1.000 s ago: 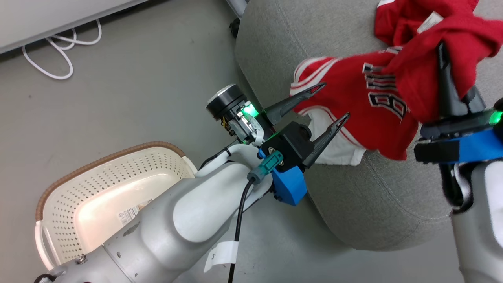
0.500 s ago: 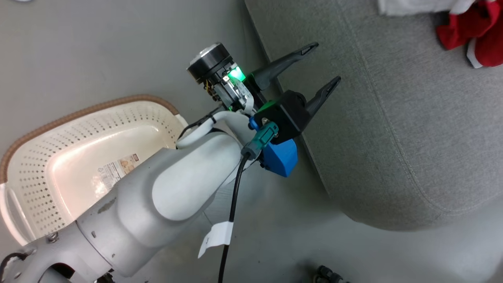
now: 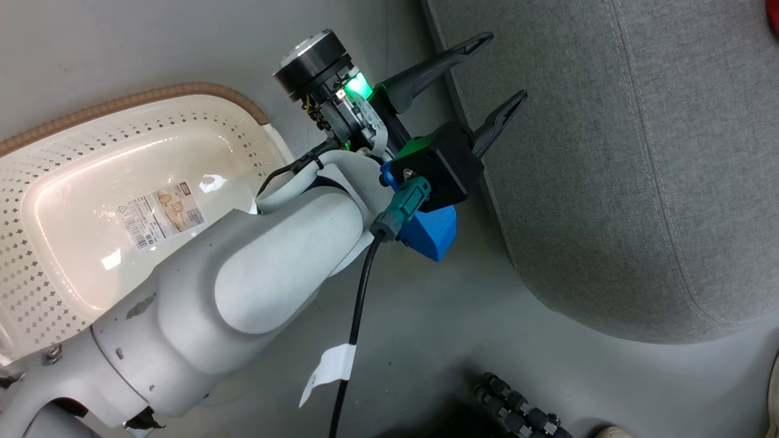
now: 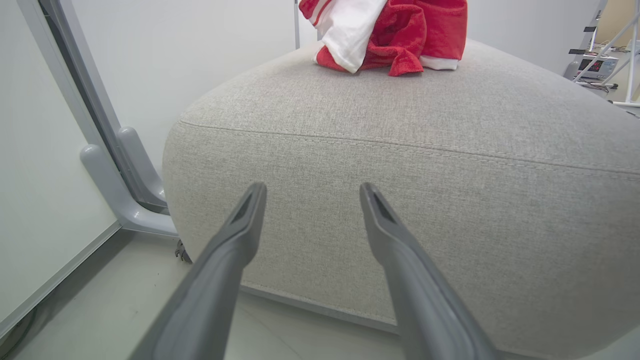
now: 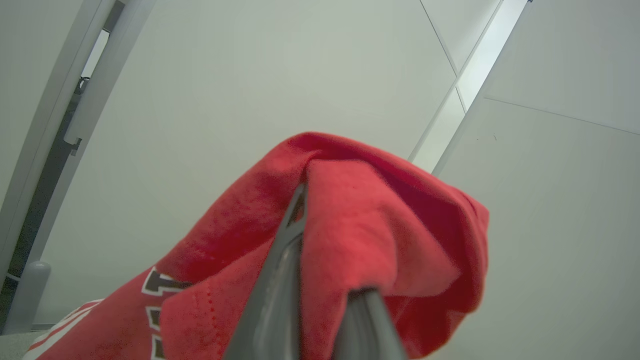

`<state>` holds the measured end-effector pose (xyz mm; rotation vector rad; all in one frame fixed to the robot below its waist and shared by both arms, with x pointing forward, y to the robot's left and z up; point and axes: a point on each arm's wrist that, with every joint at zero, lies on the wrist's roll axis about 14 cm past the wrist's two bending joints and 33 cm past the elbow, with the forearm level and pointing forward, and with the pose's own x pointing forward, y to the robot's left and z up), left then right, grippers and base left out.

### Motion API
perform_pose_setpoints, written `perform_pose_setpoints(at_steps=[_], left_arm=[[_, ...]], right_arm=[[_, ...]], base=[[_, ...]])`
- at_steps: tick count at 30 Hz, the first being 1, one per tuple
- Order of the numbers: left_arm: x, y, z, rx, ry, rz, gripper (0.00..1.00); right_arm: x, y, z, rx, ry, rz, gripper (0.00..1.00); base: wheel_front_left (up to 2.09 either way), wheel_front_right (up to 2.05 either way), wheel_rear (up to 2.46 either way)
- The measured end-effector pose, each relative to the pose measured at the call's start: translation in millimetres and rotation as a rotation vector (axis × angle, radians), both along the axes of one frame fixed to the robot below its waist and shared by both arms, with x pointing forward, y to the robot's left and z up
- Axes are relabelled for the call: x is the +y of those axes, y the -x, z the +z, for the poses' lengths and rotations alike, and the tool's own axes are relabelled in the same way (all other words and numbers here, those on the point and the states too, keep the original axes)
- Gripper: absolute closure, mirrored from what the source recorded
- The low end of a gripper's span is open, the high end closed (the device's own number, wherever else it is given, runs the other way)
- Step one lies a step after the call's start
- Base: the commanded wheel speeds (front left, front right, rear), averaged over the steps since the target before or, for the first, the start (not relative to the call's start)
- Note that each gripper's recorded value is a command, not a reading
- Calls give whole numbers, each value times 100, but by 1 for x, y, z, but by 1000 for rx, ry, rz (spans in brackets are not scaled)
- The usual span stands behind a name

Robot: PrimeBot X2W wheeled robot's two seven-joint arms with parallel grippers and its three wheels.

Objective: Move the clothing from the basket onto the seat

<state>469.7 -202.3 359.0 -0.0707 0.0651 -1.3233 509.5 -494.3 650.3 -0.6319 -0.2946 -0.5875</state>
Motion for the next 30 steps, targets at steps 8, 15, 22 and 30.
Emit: perform_pose_setpoints(at_steps=[8, 15, 22, 30], left_arm=[[3, -1, -6, 8, 4, 4, 0], [7, -3, -9, 13, 1, 20, 0], [10, -4, -6, 4, -3, 30, 0], [10, 0, 18, -21, 21, 41, 0]], right_arm=[[-23, 16, -91, 154, -164, -102, 100], [-18, 26, -167, 264, -309, -138, 100], [-13, 36, -192, 287, -376, -155, 0], [-10, 81, -187, 285, -388, -191, 0]], base=[[0, 0, 0], [0, 0, 0], [0, 0, 0], [0, 0, 0]])
